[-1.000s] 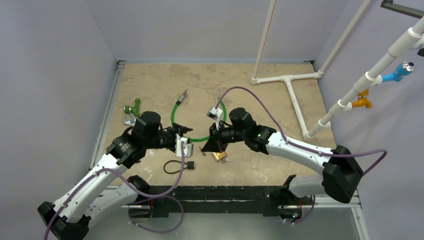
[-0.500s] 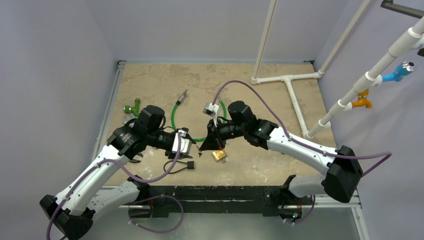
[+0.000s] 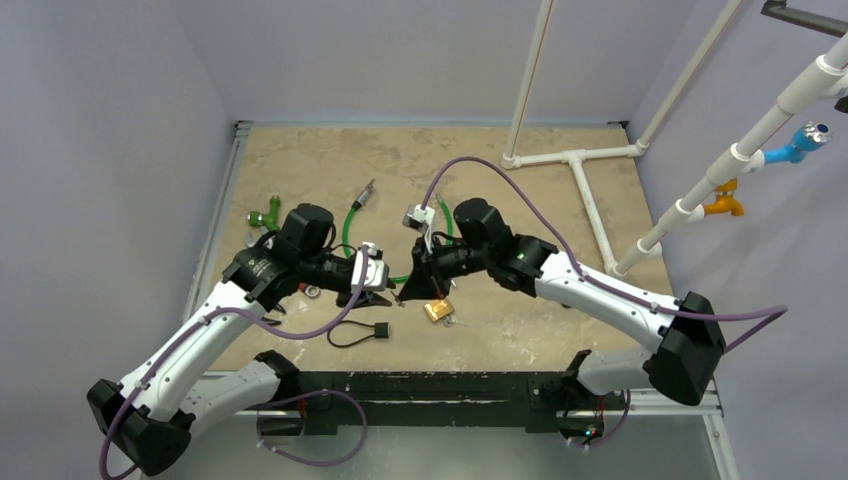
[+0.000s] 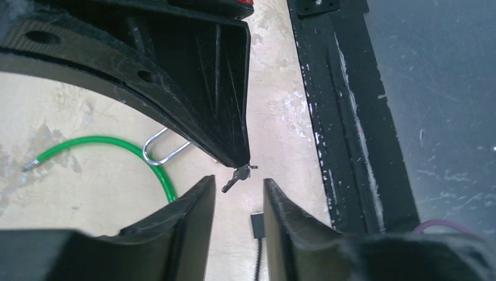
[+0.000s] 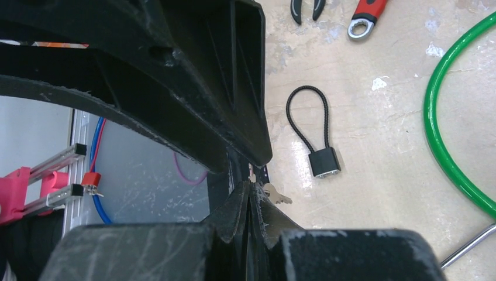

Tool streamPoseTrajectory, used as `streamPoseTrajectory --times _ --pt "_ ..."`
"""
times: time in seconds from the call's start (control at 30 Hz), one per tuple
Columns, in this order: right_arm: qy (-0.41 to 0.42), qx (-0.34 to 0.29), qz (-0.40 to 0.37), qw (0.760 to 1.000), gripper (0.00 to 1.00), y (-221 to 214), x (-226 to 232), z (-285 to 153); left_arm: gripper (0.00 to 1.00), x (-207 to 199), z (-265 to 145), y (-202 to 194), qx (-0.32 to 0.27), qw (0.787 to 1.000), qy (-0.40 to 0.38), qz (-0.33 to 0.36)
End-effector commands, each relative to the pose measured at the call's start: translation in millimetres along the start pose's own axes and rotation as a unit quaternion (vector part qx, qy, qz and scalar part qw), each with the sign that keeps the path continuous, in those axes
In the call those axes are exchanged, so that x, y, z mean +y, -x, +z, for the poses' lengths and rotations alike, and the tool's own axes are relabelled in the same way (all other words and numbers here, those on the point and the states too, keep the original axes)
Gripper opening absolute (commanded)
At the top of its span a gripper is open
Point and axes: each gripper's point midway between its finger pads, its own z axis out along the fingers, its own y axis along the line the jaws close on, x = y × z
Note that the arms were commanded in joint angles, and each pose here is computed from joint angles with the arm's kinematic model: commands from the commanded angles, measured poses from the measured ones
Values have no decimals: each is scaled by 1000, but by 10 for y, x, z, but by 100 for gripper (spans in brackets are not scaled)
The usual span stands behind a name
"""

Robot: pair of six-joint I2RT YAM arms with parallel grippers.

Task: Unlock with the key
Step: Pick up the key from the center of the board.

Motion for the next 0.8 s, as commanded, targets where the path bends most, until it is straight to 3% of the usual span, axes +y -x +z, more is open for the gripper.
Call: streamPoseTrajectory --times 0.0,0.07,0.37,0.6,0.77 --pt "6 -21 -32 999 0 203 106 -41 23 -83 8 85 -24 999 -24 -3" --pt "7 -23 -33 999 0 214 110 -44 13 -72 5 87 -23 999 -23 -3" --pt "-13 -47 -44 998 0 339 102 -99 0 -109 10 60 -21 999 -30 -10" --pt "-41 -109 -48 992 43 392 97 -260 0 -38 -34 114 -27 995 9 -97" --pt "-33 -122 -51 991 47 357 137 -304 0 45 -87 264 -48 987 34 -147"
